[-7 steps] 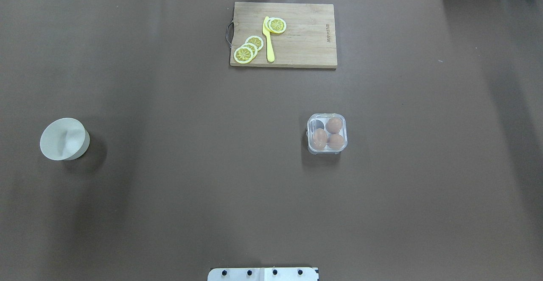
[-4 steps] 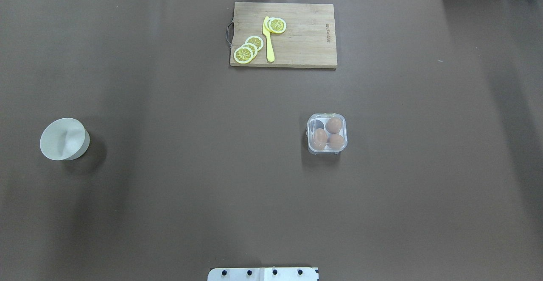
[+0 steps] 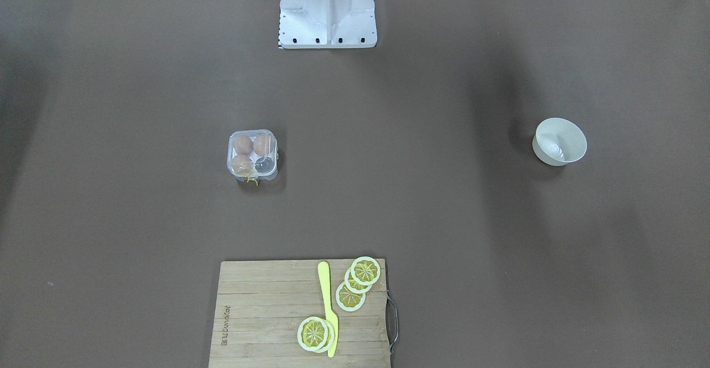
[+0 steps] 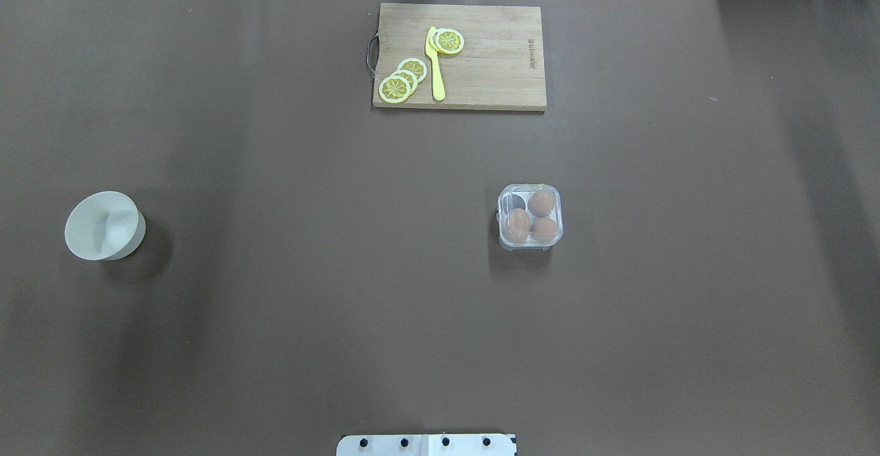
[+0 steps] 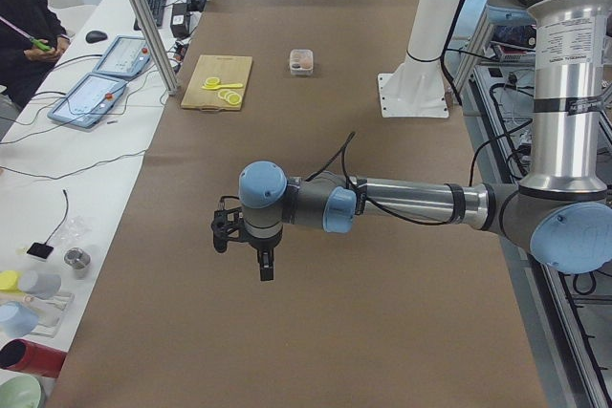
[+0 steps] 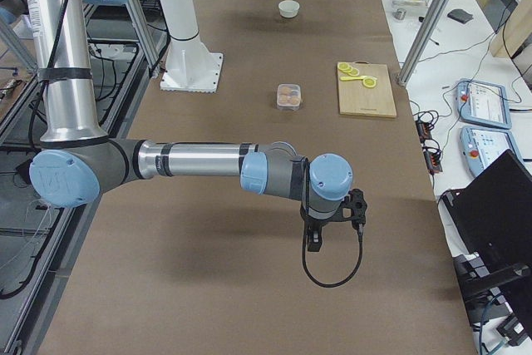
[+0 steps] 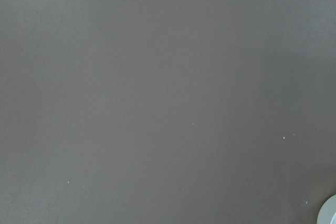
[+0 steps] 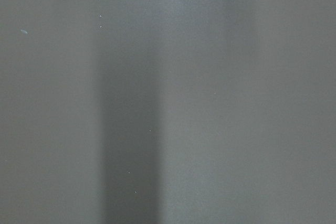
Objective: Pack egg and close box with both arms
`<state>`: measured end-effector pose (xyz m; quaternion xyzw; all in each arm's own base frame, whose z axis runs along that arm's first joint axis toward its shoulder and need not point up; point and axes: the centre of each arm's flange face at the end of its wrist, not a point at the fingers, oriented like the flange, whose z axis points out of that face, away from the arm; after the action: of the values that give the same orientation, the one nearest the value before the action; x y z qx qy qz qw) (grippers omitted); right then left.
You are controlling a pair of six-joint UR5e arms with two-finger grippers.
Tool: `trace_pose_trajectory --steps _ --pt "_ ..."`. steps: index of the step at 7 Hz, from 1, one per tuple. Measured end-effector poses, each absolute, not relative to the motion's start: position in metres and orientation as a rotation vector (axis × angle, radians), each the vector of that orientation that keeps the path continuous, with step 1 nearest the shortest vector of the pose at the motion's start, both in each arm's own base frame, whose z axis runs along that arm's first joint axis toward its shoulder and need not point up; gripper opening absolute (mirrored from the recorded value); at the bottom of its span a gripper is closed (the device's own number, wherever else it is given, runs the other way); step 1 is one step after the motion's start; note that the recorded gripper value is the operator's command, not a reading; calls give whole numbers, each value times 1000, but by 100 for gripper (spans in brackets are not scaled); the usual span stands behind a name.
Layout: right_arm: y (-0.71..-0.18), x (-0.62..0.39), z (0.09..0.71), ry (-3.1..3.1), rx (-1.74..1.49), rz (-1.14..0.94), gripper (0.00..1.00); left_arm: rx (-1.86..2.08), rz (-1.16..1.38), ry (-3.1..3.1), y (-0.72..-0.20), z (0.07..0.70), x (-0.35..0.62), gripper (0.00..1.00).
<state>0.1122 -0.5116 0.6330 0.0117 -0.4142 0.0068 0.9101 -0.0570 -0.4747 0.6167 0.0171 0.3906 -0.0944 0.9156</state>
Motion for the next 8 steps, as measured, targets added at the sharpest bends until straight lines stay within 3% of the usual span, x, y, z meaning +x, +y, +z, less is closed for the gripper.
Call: trace_pose_trajectory --steps 8 --pt "-513 112 621 -855 41 23 100 34 -198 794 -474 619 -58 99"
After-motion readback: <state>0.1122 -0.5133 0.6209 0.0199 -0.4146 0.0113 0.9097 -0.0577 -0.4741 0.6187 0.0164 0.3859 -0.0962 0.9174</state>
